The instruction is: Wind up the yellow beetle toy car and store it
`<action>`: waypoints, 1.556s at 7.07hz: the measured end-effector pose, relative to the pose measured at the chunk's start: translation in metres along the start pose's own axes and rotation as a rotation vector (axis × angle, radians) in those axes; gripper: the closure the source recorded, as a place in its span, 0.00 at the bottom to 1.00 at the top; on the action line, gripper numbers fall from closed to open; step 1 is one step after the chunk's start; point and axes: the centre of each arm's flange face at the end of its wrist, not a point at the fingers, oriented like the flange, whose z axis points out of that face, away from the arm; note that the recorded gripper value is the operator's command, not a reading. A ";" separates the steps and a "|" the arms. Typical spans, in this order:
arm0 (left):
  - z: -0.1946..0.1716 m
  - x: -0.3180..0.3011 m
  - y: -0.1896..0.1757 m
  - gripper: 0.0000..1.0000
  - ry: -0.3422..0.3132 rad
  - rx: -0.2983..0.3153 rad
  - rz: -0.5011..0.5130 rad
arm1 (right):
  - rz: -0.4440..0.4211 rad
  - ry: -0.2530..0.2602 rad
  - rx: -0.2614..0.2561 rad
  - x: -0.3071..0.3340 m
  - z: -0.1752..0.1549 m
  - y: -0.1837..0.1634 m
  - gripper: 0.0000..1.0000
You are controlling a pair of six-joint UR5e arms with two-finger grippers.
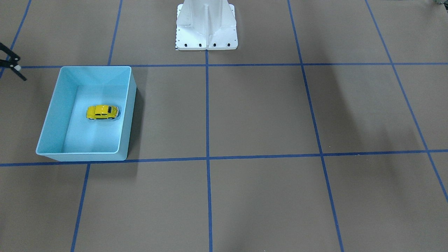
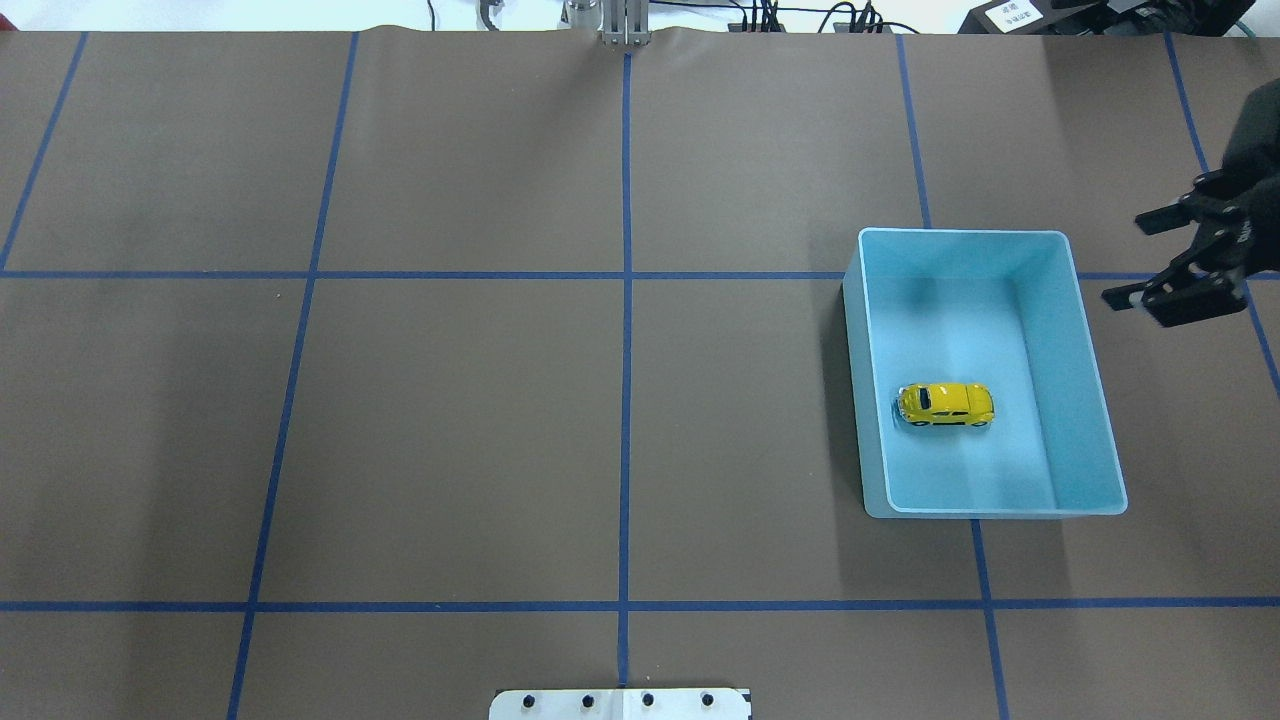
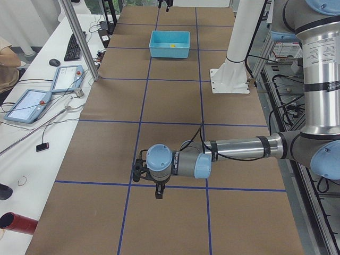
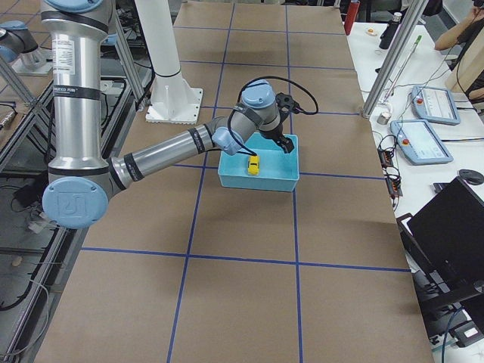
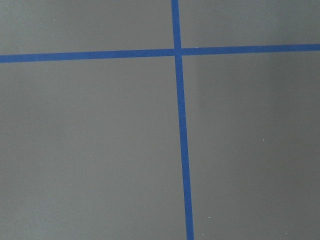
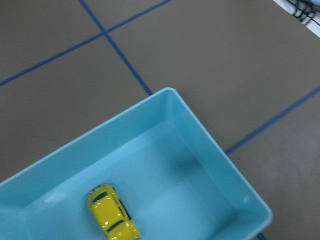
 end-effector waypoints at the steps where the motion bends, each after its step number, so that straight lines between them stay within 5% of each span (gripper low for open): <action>1: 0.000 0.000 0.000 0.00 0.000 0.000 0.000 | 0.185 0.031 -0.057 0.039 -0.021 0.000 0.00; 3: 0.000 0.000 0.000 0.00 0.000 0.000 0.000 | 0.481 0.080 -0.177 0.127 -0.020 0.037 0.00; 5: 0.000 0.000 0.000 0.00 0.000 0.000 0.000 | 0.658 0.102 -0.290 0.191 0.011 0.106 0.00; 7: 0.000 0.000 0.000 0.00 0.000 0.000 0.000 | 0.710 0.119 -0.337 0.210 0.024 0.133 0.00; 11: 0.000 0.000 0.000 0.00 0.000 0.000 0.001 | 0.718 0.135 -0.347 0.211 0.025 0.140 0.00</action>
